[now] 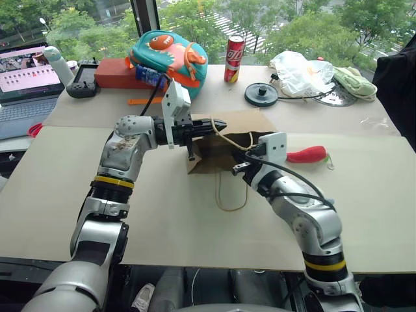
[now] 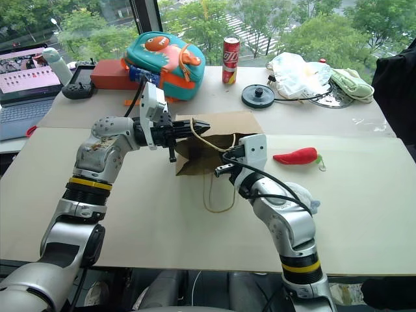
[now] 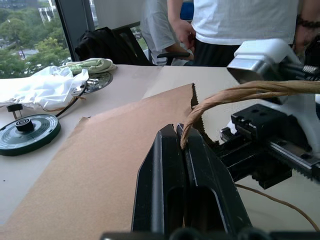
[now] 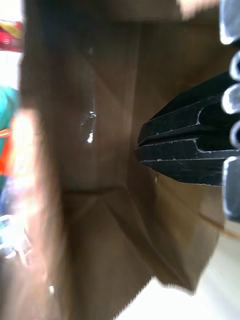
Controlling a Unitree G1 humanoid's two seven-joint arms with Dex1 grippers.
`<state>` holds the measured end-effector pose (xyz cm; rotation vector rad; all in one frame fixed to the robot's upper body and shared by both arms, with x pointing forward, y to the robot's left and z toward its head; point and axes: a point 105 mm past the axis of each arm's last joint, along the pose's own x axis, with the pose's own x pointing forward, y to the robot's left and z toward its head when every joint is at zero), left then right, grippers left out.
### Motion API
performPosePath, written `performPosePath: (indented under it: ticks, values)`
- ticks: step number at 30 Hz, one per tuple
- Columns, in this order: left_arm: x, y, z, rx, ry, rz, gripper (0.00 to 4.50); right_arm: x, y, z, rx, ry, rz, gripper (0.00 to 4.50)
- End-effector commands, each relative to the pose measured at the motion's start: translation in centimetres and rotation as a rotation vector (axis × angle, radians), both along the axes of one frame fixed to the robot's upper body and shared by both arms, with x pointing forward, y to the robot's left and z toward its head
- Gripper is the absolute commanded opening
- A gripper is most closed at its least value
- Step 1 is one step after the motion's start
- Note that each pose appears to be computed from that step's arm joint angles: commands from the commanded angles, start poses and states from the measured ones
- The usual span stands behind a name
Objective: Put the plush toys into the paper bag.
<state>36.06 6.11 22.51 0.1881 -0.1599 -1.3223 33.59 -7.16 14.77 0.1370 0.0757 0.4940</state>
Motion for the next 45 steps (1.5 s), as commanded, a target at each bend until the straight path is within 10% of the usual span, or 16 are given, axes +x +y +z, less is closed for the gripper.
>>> performPosePath:
  ticks: [1, 26, 45]
  values:
    - [-0.6, -0.5, 2.4, -0.037, -0.058, -0.022, 0.0, 0.7, 1.9, 0.3, 0.006, -0.046, 0.022, 0.06]
    - [0.5, 0.0, 4.7, -0.169, 0.077, 0.057, 0.0, 1.7, 3.2, -6.0, -0.13, 0.162, 0.015, 0.06]
    - [0.0, 0.1, 3.7, -0.158, 0.095, 0.057, 0.0, -2.7, 0.5, 2.3, 0.039, -0.04, 0.067, 0.06]
